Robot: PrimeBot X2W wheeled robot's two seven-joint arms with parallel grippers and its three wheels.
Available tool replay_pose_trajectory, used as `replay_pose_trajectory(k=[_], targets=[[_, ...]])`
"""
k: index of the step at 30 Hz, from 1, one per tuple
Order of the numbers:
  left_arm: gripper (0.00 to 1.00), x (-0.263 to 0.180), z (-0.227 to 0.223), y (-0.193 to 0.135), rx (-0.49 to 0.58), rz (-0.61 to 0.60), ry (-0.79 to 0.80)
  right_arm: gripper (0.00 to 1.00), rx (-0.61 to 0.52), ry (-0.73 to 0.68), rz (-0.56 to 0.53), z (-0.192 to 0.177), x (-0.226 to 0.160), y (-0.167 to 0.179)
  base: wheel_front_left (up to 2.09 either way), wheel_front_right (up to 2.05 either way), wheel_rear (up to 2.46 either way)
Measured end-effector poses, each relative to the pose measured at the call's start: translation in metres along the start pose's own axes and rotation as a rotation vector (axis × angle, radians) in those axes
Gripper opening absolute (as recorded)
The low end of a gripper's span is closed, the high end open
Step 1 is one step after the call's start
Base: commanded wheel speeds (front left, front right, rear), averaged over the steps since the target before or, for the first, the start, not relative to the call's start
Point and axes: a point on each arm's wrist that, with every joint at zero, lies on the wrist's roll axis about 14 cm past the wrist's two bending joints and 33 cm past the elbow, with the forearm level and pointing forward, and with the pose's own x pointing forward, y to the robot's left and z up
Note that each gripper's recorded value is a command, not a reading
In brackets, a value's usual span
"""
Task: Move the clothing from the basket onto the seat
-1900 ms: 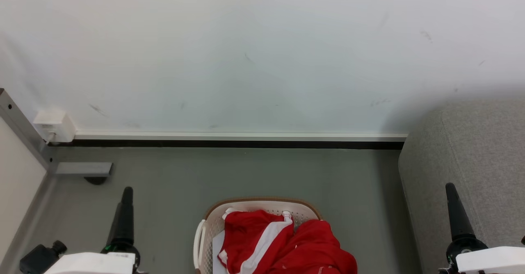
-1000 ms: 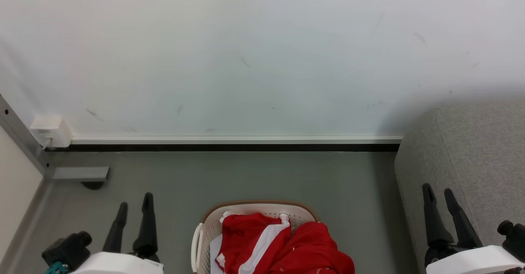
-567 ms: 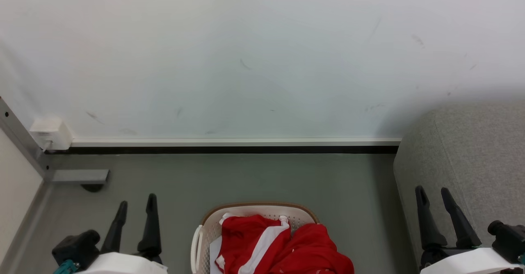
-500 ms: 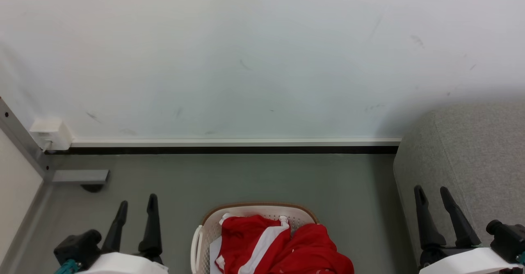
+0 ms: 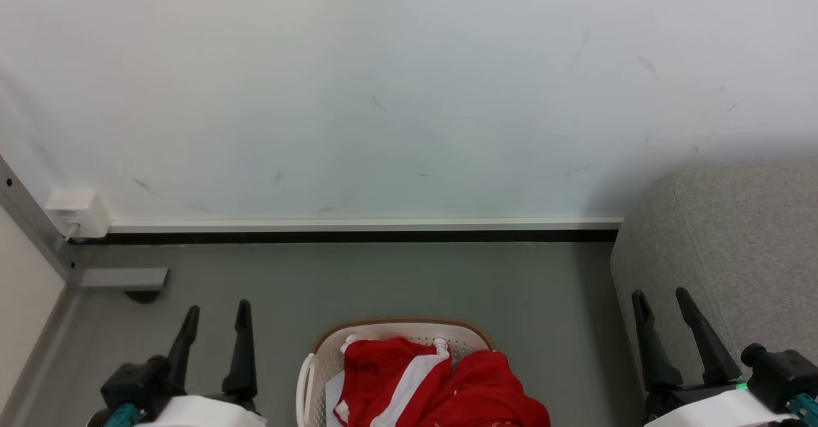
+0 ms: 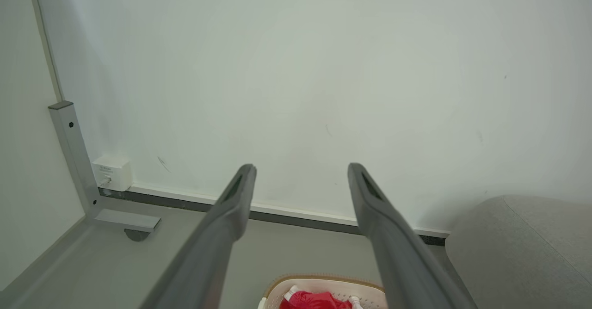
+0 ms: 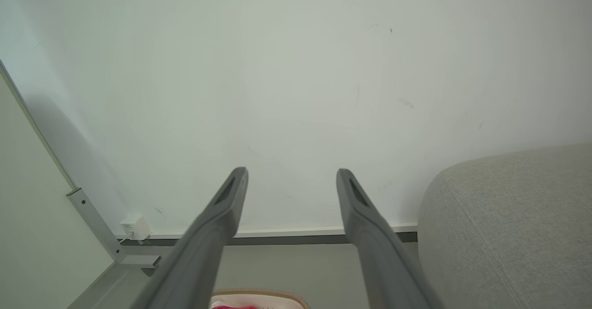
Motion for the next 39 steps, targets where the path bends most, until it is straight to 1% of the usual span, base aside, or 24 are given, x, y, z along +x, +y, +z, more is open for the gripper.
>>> replay_pose_trajectory(k=[34, 39], targets=[[1.0, -0.001, 0.011, -0.017, 0.266, -0.076, -0.083, 1.0, -0.213, -0.041, 0.059, 0.007, -0.003, 0.01, 0.0, 0.0, 0.0], [1.0, -0.001, 0.012, -0.017, 0.27, -0.076, -0.089, 1.0, -0.216, -0.046, 0.06, 0.008, -0.003, 0.011, 0.0, 0.0, 0.0]])
